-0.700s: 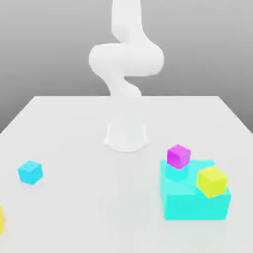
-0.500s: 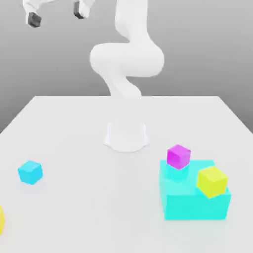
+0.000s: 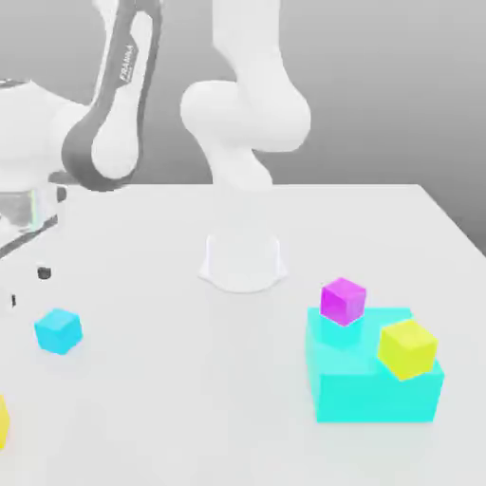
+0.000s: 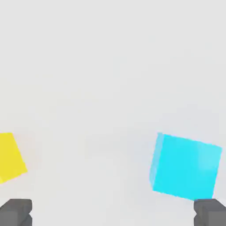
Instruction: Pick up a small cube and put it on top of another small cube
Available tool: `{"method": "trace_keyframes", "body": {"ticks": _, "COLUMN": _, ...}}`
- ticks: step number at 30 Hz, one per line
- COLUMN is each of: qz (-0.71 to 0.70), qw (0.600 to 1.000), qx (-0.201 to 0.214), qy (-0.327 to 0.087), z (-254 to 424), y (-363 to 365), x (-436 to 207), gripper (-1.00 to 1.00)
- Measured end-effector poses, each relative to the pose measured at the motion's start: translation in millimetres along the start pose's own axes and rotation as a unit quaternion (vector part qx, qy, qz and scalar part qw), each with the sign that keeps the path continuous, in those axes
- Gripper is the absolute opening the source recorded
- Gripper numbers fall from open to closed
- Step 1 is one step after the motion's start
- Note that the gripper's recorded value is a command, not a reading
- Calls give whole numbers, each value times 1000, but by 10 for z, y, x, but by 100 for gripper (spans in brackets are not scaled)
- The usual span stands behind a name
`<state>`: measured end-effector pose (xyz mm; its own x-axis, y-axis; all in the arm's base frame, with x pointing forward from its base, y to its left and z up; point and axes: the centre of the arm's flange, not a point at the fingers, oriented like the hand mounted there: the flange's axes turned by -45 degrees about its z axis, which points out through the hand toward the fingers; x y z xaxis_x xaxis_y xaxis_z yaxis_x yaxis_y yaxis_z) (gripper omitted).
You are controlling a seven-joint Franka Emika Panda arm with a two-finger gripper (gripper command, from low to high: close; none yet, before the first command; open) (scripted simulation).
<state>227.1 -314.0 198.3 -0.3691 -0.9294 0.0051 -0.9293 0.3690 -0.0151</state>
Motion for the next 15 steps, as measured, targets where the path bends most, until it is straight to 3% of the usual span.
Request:
{"method": "trace_keyframes", "body": {"ticks": 6, "qz": 13, "qw": 1000, "qx": -8, "qy": -2, "z": 611, "y": 70, "x": 4, "gripper": 0}}
{"method": "trace_keyframes", "body": {"ticks": 7, "qz": 14, "qw": 1000, "qx": -8, "qy": -2, "z": 668, "y": 75, "x": -1, "gripper": -100}}
{"method": "trace_keyframes", "body": {"ticks": 15, "qz": 13, "qw": 1000, "qx": -7, "qy": -1, "z": 592, "y": 67, "x": 5, "gripper": -100}}
